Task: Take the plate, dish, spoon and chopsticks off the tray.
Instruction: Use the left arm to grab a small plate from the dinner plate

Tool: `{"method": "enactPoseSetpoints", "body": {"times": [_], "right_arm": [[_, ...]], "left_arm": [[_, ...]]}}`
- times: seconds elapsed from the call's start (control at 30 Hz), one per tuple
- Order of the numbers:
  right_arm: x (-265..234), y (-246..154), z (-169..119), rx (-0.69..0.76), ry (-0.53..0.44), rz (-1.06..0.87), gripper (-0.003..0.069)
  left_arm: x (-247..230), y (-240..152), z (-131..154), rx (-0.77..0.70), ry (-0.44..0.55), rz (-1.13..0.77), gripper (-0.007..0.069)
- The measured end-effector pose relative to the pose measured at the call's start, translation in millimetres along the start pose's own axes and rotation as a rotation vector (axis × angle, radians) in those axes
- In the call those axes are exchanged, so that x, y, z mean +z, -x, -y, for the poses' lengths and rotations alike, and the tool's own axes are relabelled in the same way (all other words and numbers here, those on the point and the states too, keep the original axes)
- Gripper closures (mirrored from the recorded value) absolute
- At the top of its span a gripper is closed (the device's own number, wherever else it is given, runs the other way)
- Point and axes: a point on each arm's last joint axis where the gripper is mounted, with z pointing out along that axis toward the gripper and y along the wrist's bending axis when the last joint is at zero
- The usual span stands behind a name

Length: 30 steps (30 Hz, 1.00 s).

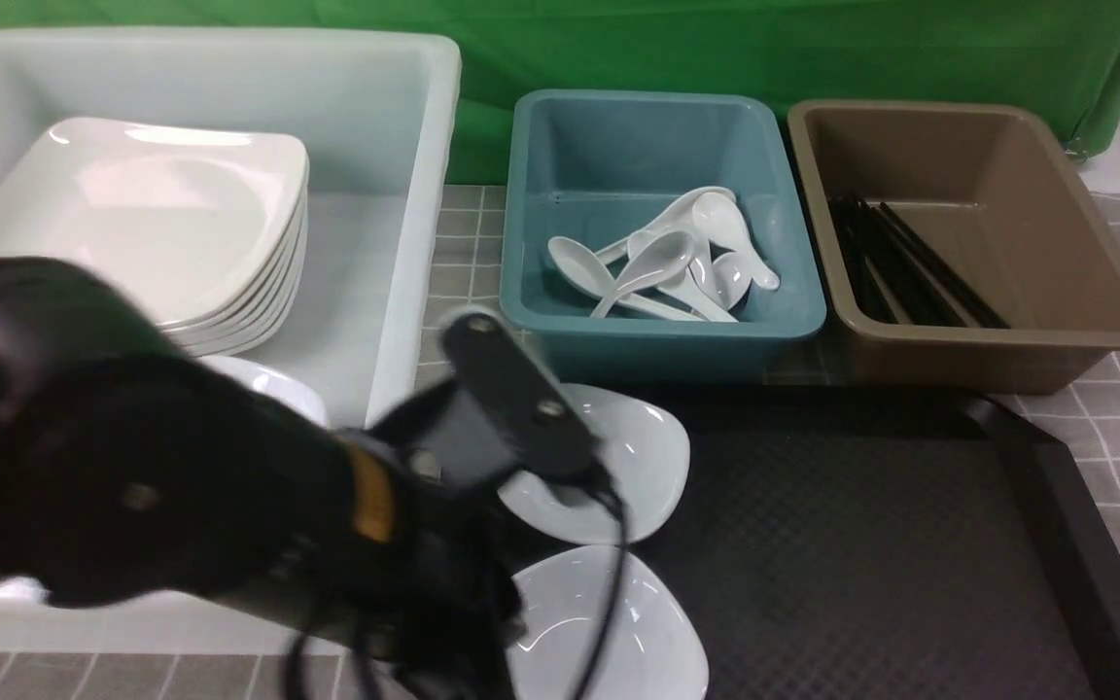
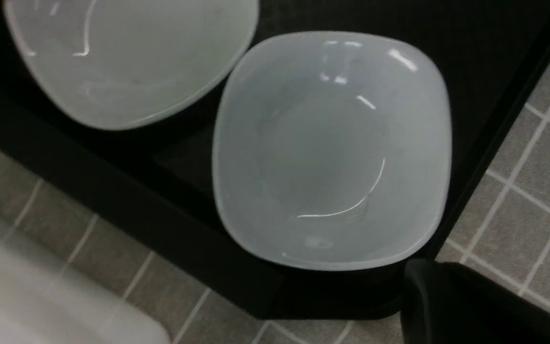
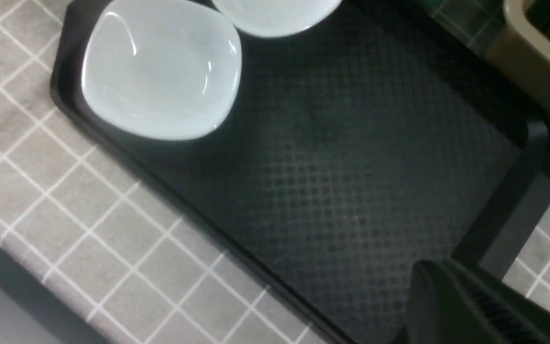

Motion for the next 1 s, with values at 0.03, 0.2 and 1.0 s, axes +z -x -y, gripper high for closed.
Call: {"method": "enactPoseSetpoints", "body": {"times": [0.03,0.2,1.0], "right_arm": [[-5.1,-4.7,1.5,0.009,0.001,0.02,0.0636],[-24.8,-18.7,6.9,0.03,0.007,0.1,0.0632],[-53.2,-45.9,15.1,0.059,0.017,0.229,0.0623]], "left_arm": [[7.6,6.2,5.5,0.013,0.007,-0.022,0.062],[31.9,22.4,21.8,0.017,-0.003,-0.07,0.0612],[105.1,-16.5,21.2,0.61,0.0,-0.264,0.025]]}}
